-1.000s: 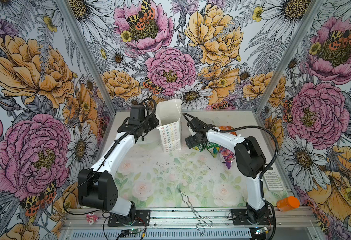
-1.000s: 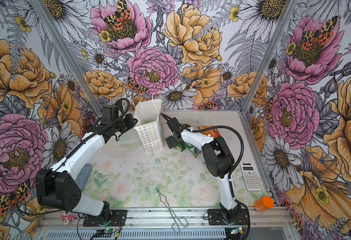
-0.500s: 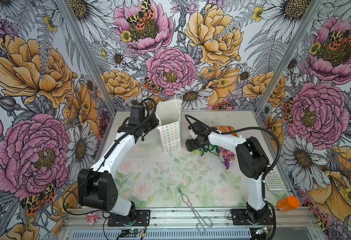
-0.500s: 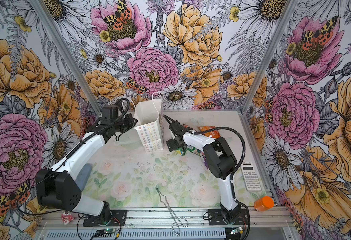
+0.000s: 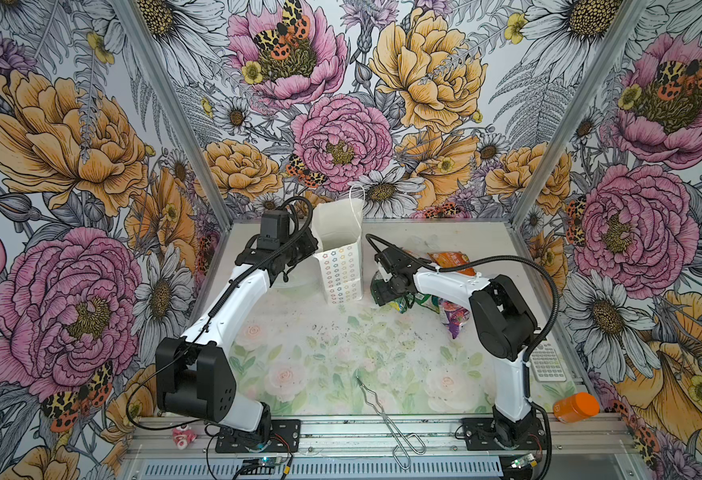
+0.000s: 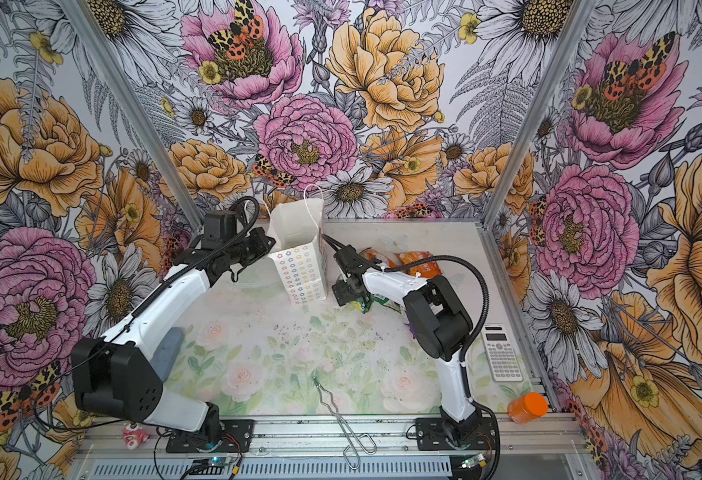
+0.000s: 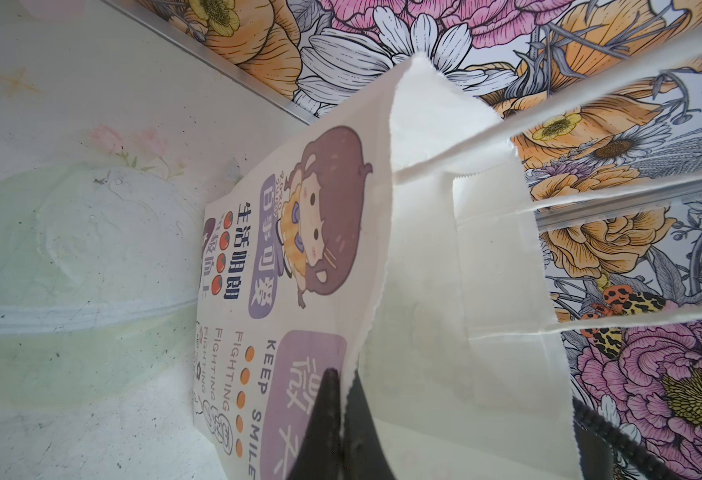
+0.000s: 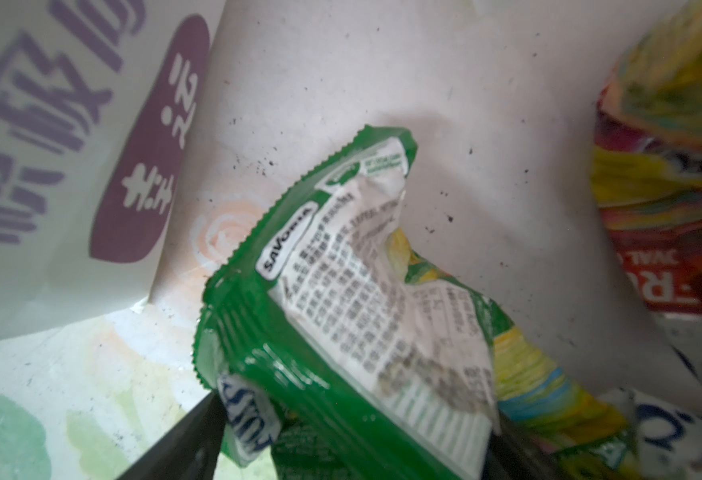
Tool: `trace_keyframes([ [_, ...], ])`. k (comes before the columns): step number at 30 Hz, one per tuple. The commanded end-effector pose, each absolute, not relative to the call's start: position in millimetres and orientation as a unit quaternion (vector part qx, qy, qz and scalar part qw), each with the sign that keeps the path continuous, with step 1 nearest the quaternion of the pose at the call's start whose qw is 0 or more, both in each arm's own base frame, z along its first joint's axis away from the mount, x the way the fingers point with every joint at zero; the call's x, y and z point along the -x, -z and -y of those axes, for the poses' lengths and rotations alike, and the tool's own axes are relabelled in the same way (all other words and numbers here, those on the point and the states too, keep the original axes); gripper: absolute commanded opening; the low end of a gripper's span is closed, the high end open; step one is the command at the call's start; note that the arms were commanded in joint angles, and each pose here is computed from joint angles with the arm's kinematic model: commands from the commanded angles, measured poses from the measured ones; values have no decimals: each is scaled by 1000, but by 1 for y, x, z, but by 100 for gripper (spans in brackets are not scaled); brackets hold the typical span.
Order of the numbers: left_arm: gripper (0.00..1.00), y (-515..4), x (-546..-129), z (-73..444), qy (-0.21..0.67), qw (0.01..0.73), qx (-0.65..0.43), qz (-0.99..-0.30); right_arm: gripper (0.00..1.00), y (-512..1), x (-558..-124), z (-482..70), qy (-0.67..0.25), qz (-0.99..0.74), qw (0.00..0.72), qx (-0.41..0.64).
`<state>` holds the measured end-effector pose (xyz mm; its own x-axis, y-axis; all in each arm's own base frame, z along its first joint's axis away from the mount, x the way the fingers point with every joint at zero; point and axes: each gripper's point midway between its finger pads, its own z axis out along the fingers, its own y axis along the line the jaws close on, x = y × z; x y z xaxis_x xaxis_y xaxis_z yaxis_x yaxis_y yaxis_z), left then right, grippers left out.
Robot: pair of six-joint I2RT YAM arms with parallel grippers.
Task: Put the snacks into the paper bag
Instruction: 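Lower the right gripper onto another green FOX'S packet and grasp it, then lift the green FOX'S packet and carry it toward the bag mouth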
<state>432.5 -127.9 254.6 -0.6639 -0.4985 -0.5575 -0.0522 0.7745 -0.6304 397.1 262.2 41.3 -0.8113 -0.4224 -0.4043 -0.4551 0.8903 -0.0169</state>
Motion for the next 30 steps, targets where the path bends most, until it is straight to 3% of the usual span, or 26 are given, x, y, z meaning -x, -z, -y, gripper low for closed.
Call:
trace_keyframes([
  [1, 0, -255, -431, 125, 301, 379, 164, -860, 85, -7, -362, -247, -14, -965, 126, 231],
  [8, 0, -254, -431, 126, 301, 378, 163, -860, 59, -17, -363, -249, -23, -964, 136, 225],
  [14, 0, -254, -431, 126, 301, 378, 163, -860, 45, -25, -364, -252, -31, -964, 145, 222],
  [30, 0, -254, -431, 126, 302, 378, 163, -860, 27, -63, -371, -258, -78, -960, 178, 204],
])
